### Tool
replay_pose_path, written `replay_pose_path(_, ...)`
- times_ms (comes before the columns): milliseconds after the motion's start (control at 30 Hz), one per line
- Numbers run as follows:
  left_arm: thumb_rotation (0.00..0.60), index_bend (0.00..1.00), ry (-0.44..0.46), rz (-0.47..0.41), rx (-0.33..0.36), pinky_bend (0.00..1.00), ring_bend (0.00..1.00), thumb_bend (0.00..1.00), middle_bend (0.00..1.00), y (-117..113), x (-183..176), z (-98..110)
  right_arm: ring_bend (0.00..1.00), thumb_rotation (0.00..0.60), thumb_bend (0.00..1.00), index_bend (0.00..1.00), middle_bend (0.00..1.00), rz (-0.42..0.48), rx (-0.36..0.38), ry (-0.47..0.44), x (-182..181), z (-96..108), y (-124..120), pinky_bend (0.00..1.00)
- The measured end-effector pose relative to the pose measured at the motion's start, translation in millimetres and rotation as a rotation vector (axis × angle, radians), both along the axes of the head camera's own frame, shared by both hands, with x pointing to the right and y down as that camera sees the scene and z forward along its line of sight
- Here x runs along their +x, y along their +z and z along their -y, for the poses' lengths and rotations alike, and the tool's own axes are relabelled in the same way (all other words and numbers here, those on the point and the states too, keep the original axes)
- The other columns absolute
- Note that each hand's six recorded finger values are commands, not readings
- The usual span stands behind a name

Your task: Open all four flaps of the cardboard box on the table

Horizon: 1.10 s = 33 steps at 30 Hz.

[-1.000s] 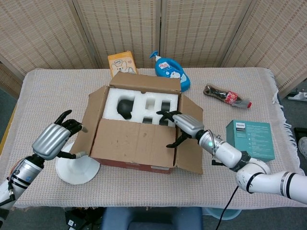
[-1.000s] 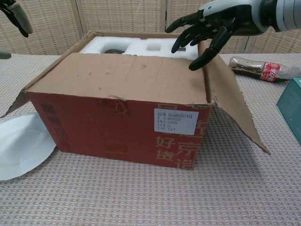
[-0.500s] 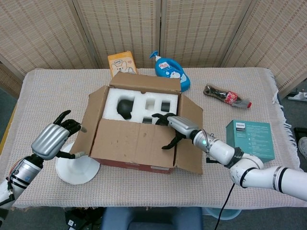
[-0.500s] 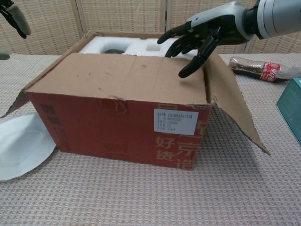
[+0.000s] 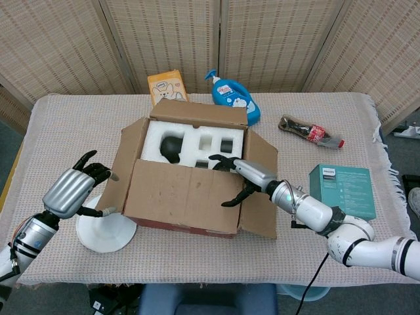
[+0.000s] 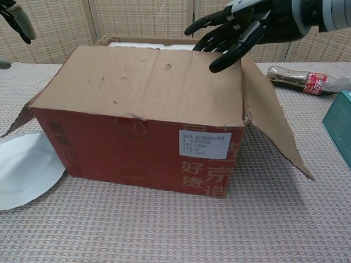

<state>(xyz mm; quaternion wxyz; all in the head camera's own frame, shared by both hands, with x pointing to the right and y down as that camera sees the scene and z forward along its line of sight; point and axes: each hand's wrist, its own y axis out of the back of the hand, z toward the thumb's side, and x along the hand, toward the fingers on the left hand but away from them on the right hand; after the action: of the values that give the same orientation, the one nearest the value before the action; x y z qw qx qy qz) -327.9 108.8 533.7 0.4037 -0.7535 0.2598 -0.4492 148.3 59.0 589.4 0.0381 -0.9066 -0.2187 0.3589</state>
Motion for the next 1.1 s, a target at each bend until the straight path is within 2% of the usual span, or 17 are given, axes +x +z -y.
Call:
replay_pose_path(200,0.449,0.36,-0.016,-0.003,0.019,0.0,0.28,0.22,0.37,-5,-3,4,0.13,0.565,0.12,0.03,0.24,0.102,-0.069,0.095,7,-4,-15,0.0)
replay_pose_path(367,0.455,0.36,-0.041,-0.002,0.031,0.0,0.28,0.22,0.37,-9,-9,6,0.13,0.563,0.12,0.03,0.23,0.225,-0.155,0.176,11,-10,-28,0.0)
replay_pose_path(567,0.454,0.36,-0.068,0.004,0.04,0.0,0.28,0.22,0.37,-11,-16,8,0.13,0.566,0.12,0.03,0.22,0.394,-0.263,0.207,14,-20,-42,0.0)
replay_pose_path(700,0.449,0.36,-0.083,0.002,0.056,0.0,0.28,0.22,0.37,-16,-20,11,0.13,0.564,0.12,0.03,0.21,0.541,-0.351,0.17,16,-30,-58,0.0)
replay_pose_path(833,0.455,0.36,-0.097,-0.001,0.076,0.0,0.28,0.22,0.37,-21,-25,14,0.13,0.564,0.12,0.03,0.2,0.647,-0.434,0.067,21,-50,-74,0.0)
replay_pose_path(933,0.458,0.36,-0.105,-0.001,0.08,0.0,0.28,0.22,0.37,-23,-27,15,0.13,0.565,0.12,0.03,0.2,0.676,-0.48,0.001,25,-64,-82,0.0)
replay_pose_path(1100,0.449,0.36,-0.11,-0.002,0.084,0.0,0.28,0.22,0.37,-24,-29,16,0.12,0.563,0.12,0.03,0.19,0.673,-0.509,-0.07,22,-78,-90,0.0)
